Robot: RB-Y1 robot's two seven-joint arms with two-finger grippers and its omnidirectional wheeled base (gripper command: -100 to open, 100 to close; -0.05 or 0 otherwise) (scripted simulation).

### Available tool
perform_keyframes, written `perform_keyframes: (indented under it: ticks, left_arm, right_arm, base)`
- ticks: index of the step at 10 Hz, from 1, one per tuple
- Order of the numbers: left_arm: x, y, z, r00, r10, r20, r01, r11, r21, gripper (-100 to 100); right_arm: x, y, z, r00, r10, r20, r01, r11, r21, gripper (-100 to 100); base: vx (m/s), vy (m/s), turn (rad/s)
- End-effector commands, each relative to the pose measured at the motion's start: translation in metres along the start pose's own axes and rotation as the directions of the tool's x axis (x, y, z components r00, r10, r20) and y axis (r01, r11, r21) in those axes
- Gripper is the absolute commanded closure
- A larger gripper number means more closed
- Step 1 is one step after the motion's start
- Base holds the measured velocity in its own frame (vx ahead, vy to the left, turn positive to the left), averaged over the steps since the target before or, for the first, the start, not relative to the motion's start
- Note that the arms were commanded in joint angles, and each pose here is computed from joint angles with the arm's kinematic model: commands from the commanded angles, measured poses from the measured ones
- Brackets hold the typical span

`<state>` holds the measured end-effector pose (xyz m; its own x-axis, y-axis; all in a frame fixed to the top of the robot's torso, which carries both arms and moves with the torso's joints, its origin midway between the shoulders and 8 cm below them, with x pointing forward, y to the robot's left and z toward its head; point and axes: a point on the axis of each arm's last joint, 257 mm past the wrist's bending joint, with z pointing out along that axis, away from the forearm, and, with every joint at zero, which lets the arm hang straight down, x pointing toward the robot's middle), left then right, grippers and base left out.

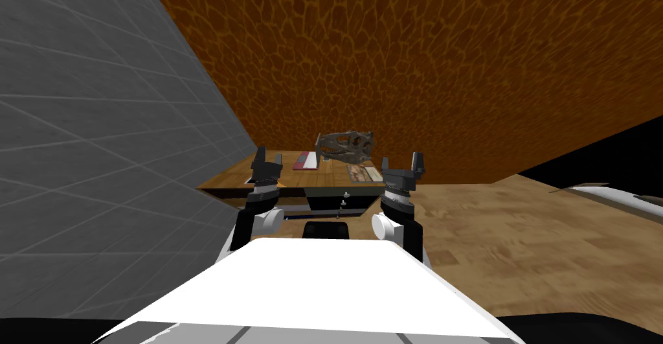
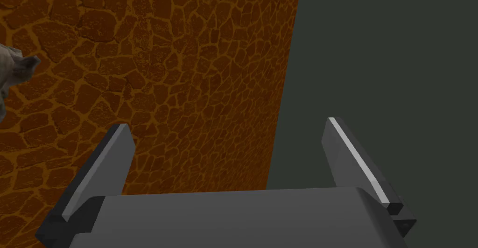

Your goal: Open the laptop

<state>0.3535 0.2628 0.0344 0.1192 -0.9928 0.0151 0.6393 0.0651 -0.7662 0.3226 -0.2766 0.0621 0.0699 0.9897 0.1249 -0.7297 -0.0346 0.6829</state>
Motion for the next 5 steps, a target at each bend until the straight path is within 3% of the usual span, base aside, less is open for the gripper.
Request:
perform_keyframes:
  ticks: [1, 5]
  left_arm:
    - [0.0000, 0.0000, 0.0000, 1.0000, 0.000, 0.000, 0.000, 1.0000, 0.000, 0]
    - [0.0000, -0.0001, 0.0000, 1.0000, 0.000, 0.000, 0.000, 1.0000, 0.000, 0]
  right_arm:
    - [0.0000, 0.0000, 0.0000, 1.000, 0.000, 0.000, 0.000, 1.000, 0.000, 0]
    - [0.0000, 0.0001, 0.0000, 1.000, 0.000, 0.000, 0.000, 1.000, 0.000, 0]
  base:
    - [0.000, 0.000, 0.000]
    - [0.000, 0.000, 0.000]
